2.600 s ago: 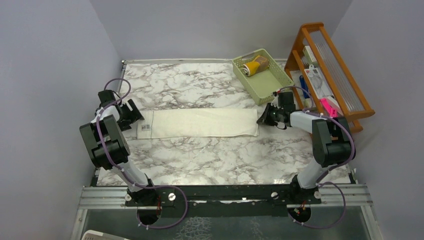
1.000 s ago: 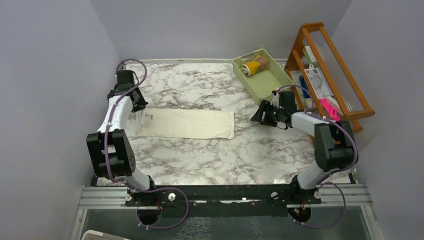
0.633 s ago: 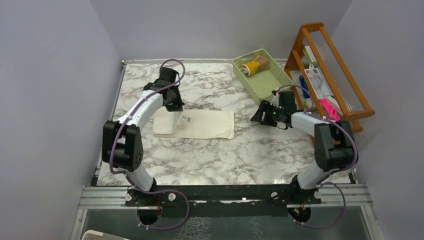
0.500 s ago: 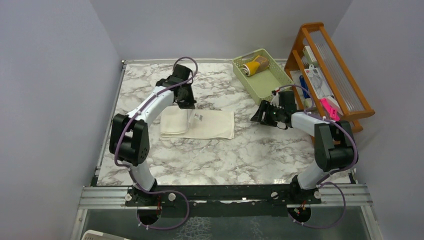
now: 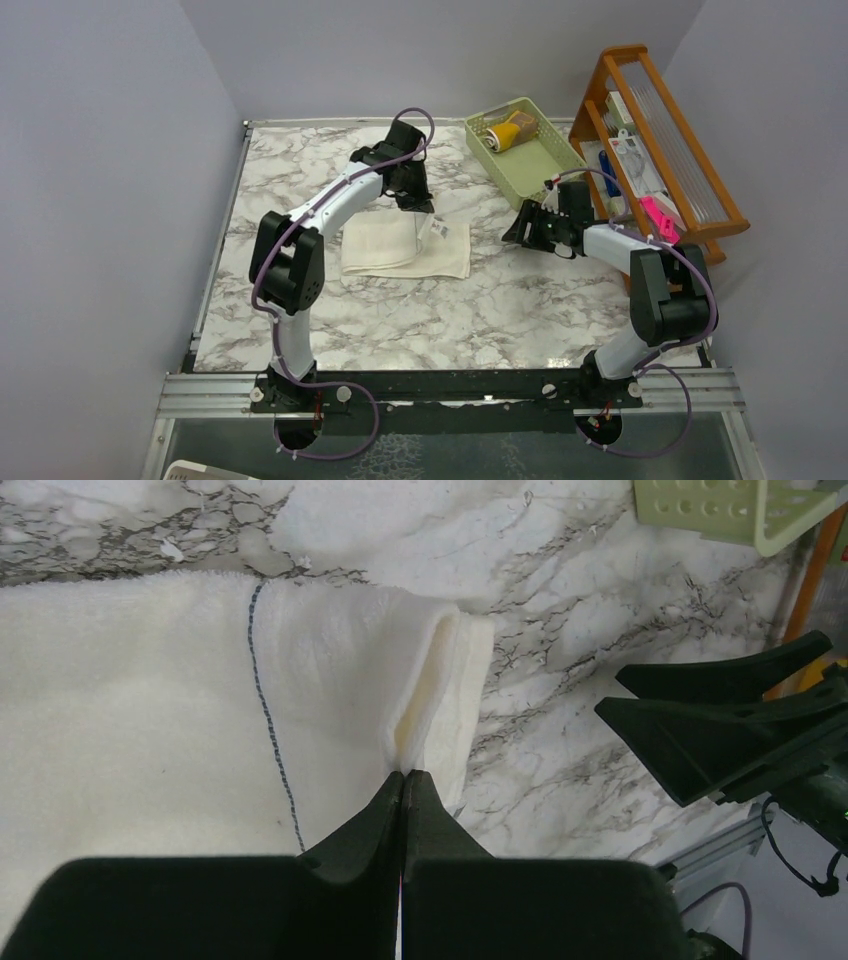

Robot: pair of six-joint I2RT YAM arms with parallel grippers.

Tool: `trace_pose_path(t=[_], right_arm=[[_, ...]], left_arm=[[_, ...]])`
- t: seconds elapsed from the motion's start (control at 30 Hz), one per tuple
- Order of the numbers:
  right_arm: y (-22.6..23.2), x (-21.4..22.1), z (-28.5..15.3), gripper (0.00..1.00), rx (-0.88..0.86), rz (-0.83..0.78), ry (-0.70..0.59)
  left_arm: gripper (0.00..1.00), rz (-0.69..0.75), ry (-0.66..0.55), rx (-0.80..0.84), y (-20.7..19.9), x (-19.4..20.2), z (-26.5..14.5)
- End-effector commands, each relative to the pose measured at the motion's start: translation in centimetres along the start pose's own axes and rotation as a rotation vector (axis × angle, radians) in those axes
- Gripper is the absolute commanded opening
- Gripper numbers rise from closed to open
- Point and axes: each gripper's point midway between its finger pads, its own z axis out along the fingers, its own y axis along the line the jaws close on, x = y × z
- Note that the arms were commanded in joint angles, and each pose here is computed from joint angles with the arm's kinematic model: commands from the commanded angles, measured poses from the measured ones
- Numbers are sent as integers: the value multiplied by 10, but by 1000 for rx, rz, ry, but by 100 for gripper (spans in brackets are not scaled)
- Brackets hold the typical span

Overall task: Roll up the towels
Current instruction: Fold the towel at the center of the board.

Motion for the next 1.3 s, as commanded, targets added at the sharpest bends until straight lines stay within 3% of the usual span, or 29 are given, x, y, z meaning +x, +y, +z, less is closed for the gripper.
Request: trace_pose_path(t=[0.0, 0.27, 0.5, 0.97, 1.27], right_arm=[[-3, -2, -4, 63, 15, -15, -22], [-4, 0, -2, 63, 15, -13, -15], [-5, 1, -2, 63, 16, -12, -16], [-7, 6, -3, 63, 22, -17, -11], [-8, 9, -1, 63, 19, -16, -4]], left_arm=[[0, -4, 54, 57, -23, 11, -8], [0, 36, 196, 68, -34, 52, 6], [0, 63, 228, 72, -45, 62, 19], [0, -12, 50, 28, -48, 27, 39], [0, -45, 79, 20, -34, 48, 67]])
